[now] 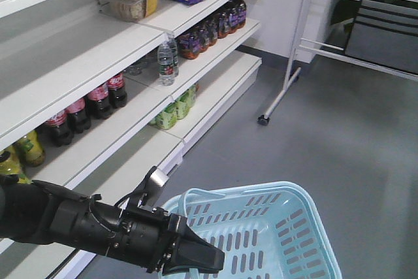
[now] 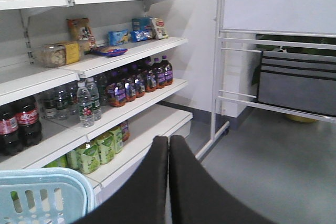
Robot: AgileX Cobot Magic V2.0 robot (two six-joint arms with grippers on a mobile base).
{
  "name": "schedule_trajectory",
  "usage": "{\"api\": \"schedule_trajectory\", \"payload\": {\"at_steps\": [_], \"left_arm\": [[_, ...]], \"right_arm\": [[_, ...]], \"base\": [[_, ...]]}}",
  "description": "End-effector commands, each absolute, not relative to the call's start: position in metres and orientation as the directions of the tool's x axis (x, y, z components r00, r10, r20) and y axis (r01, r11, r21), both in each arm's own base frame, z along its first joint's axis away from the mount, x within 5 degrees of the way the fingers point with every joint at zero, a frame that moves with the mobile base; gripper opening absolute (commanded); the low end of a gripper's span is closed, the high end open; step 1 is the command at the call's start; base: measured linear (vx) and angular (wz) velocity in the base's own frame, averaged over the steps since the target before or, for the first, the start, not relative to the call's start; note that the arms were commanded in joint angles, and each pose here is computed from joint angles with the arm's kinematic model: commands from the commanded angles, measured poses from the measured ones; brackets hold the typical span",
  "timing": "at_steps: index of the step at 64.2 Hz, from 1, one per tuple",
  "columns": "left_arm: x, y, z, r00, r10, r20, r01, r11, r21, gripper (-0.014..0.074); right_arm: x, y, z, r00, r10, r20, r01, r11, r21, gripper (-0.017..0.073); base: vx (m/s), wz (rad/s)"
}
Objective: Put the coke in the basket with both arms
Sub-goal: 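Turn the base away from the shelf carrying the basket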
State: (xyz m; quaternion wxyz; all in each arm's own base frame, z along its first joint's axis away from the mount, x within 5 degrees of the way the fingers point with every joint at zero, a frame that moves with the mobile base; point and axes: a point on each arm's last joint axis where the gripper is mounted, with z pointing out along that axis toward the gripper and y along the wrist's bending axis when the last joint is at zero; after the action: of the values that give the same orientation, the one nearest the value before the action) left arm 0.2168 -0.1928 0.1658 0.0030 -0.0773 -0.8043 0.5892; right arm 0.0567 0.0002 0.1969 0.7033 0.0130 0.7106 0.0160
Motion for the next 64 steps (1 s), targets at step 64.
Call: {"api": "schedule_trajectory", "payload": {"at_steps": [64], "left_arm": [[0.2173,-0.1952,0.1914,-0.987,0.101,-0.127,0.142,0.158,-0.977,-0.0007]], "right_arm": [[0.0561,0.0002,0.1991,0.059,0.027,-0.998,-0.005,1.0,0.027,-0.0009]], "base": [[-0.02,-0.31]]}}
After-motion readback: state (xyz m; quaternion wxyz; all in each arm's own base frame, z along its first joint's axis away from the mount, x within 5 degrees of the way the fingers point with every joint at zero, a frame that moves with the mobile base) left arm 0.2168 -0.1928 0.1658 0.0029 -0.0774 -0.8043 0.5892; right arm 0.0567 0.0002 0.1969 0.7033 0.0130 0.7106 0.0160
